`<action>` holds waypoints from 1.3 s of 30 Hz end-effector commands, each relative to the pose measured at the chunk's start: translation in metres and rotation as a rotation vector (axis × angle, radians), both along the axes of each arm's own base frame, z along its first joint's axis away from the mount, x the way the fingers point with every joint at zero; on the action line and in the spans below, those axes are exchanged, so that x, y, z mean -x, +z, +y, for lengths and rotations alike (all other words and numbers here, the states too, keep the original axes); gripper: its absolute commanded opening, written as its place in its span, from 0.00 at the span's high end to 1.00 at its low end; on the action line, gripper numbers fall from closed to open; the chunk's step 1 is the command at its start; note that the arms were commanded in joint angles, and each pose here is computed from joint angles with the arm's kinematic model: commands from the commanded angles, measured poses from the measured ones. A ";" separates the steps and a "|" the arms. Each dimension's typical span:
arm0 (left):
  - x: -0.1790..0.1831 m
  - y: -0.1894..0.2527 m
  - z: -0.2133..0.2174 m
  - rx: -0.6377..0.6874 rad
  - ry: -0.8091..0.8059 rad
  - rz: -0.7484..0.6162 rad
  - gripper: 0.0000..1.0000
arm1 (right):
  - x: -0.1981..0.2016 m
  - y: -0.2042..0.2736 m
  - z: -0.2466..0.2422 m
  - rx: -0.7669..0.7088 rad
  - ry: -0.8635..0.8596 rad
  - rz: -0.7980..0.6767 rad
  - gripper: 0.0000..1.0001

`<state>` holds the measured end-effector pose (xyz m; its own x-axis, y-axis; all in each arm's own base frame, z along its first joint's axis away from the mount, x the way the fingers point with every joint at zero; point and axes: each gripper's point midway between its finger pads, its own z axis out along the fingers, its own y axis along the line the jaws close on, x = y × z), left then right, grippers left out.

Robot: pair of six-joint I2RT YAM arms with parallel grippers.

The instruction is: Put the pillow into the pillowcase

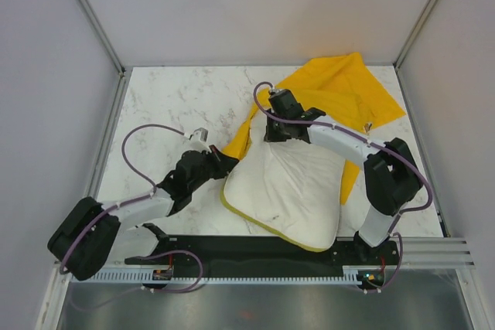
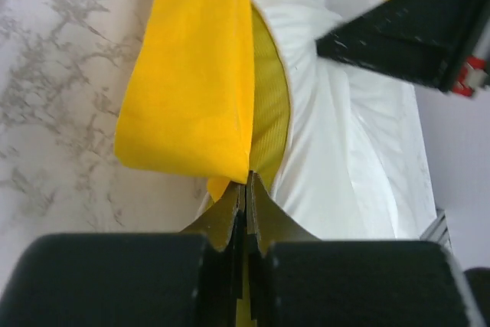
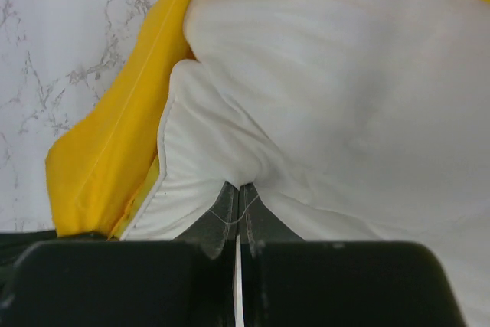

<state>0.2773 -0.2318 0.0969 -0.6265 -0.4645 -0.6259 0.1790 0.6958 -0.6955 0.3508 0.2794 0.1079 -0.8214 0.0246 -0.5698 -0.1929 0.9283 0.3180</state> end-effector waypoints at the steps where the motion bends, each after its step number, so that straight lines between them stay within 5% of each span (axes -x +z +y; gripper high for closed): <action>1: 0.029 0.006 0.000 -0.026 -0.042 -0.060 0.98 | -0.061 0.052 -0.028 -0.020 -0.165 -0.184 1.00; 7: 0.077 0.004 0.019 0.009 -0.034 -0.055 0.98 | -0.079 0.075 -0.048 0.049 -0.171 -0.190 0.98; 8: 0.081 0.003 0.022 0.015 -0.027 -0.043 0.98 | -0.075 0.074 -0.041 0.033 -0.121 -0.171 0.88; 9: 0.083 0.002 0.025 0.011 -0.019 -0.034 0.98 | -0.068 0.081 -0.038 0.033 -0.071 -0.183 0.59; 12: 0.089 0.000 0.034 -0.002 -0.003 -0.009 0.98 | -0.024 0.108 -0.035 0.022 0.016 -0.281 0.26; 17: 0.095 0.002 0.033 -0.005 -0.015 0.034 0.98 | 0.086 0.134 -0.028 -0.087 0.206 -0.364 0.13; 18: 0.094 0.008 0.033 -0.002 -0.013 0.031 0.98 | 0.103 0.136 -0.025 -0.105 0.235 -0.363 0.02; 31: 0.064 0.020 0.055 -0.218 0.117 0.070 0.98 | 0.275 0.046 0.007 0.099 0.468 -0.286 0.02; 39: 0.071 -0.010 0.063 -0.195 0.137 0.116 0.98 | 0.306 0.009 0.024 0.373 0.547 -0.428 0.02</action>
